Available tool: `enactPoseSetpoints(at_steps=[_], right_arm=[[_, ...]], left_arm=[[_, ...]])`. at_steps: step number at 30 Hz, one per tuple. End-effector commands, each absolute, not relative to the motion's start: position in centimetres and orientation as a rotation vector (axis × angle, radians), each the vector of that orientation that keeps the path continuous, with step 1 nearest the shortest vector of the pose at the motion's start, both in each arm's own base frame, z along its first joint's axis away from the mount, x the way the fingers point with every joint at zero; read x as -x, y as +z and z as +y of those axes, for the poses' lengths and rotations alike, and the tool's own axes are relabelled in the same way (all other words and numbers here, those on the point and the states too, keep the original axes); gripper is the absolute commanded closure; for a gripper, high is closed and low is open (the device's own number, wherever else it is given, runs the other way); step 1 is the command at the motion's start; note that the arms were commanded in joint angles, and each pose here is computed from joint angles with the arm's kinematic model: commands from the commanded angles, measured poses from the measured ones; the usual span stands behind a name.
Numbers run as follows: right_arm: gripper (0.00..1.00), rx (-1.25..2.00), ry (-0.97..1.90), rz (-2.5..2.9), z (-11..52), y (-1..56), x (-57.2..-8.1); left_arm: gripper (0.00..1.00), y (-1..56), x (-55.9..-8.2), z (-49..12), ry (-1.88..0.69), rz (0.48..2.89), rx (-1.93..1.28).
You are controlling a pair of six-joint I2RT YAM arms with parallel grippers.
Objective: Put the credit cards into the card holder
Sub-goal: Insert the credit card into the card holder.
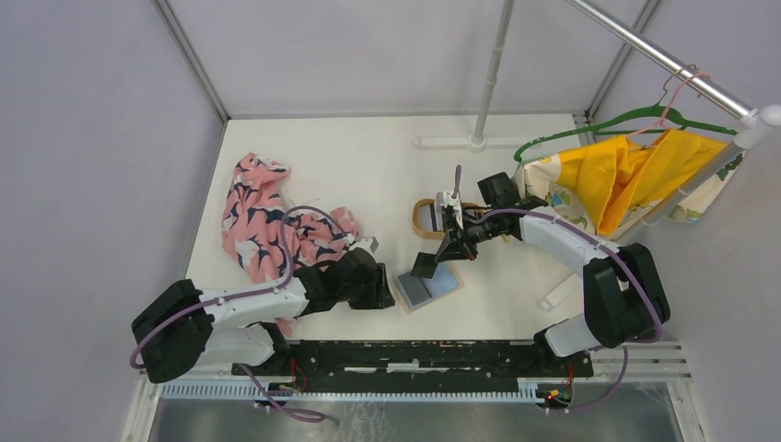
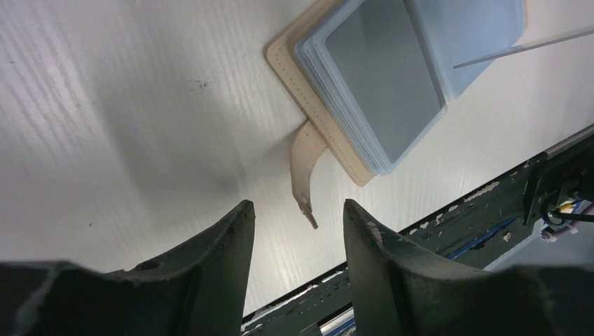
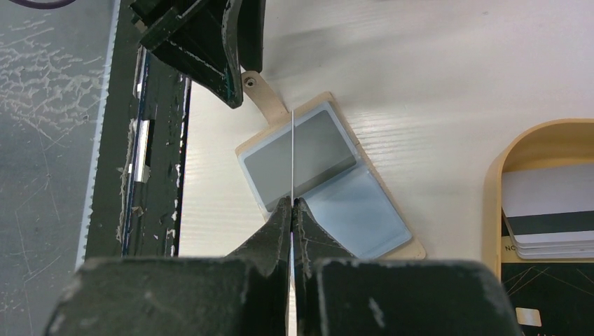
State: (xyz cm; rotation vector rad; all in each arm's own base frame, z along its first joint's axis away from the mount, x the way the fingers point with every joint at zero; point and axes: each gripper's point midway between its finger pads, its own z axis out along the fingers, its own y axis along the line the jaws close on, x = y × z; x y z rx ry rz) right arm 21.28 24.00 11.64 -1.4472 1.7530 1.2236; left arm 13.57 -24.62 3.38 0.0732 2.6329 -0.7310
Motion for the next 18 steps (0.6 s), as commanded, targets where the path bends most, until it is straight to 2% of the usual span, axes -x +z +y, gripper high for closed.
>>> enactPoseSetpoints(at_steps=[1,6,7,10,11,18], right_arm=[[1.0,1.442,1.212,1.717,24.3,12.5,-21.9],[1.0,1.442,1.214,1.718,24.3,12.5,-21.9],[1.0,1.442,1.215,1.717,24.3,12.5,-21.8],[1.0,1.441,1.223,1.726,24.3,12.3,-21.7],[1.0,1.441,1.225,1.729,24.3,12.2,-21.7],[1.0,1.381,1.314,1.741,24.8,12.2,-21.1]], left_arm=[[0.48,4.5,-14.9,-26.4,-0.704,2.603,-0.045],[0.61,4.1,-15.9,-26.5,-0.623,2.605,-0.078],[0.66,4.0,-16.1,-26.6,-0.604,2.61,-0.09],[0.91,3.6,-16.4,-26.3,-0.541,2.62,-0.135],[0.97,3.6,-16.6,-26.0,-0.507,2.62,-0.147],[0.98,3.9,-19.0,-21.7,-0.141,2.577,-0.225]])
